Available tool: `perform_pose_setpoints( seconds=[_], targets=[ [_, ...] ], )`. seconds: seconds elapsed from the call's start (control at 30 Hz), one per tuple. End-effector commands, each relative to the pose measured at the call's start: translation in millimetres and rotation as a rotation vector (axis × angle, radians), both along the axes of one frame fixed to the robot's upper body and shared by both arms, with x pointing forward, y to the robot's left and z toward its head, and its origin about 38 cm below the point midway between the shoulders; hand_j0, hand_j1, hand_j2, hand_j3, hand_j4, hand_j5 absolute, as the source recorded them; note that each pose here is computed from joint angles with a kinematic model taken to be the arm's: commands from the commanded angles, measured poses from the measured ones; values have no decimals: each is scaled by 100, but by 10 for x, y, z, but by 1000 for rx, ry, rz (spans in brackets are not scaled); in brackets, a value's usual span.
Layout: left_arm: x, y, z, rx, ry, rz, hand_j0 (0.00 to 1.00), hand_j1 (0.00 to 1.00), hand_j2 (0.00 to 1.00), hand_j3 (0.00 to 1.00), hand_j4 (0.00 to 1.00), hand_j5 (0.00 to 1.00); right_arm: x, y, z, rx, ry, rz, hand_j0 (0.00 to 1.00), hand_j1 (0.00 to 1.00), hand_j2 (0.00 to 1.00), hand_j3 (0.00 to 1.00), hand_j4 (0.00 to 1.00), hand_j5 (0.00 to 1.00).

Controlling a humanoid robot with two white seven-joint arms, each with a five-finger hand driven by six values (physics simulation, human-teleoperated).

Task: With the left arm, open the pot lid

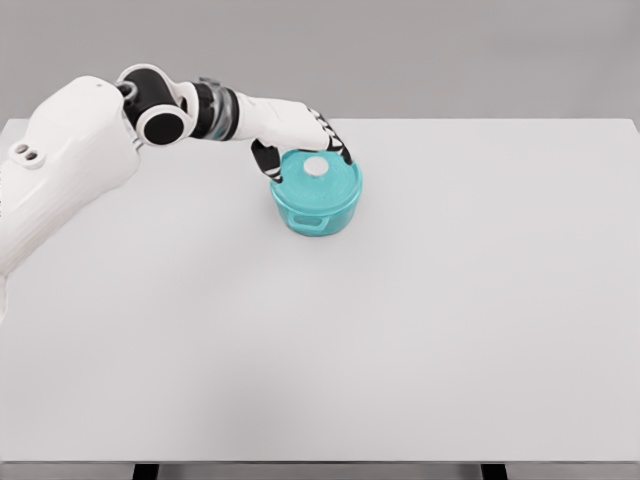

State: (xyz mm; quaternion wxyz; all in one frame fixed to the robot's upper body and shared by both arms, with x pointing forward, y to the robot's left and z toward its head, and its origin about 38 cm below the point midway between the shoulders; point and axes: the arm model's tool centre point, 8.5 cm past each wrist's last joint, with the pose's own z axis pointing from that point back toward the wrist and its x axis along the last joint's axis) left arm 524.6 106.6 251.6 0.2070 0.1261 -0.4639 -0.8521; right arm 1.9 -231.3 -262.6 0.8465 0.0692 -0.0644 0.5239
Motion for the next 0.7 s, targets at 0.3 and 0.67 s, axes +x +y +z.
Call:
perform_pose_setpoints(
  seconds=[0.3, 0.67],
  targets=[
    [60, -135, -109, 34, 1, 19, 78, 78, 78, 78, 78, 78, 0, -1, 0, 0, 0, 0, 100, 100, 100, 100, 100, 100],
    [52, -170, -172, 46, 11, 14, 73, 73, 73, 73, 73, 73, 0, -1, 0, 0, 0, 0, 100, 100, 100, 100, 100, 100]
  ],
)
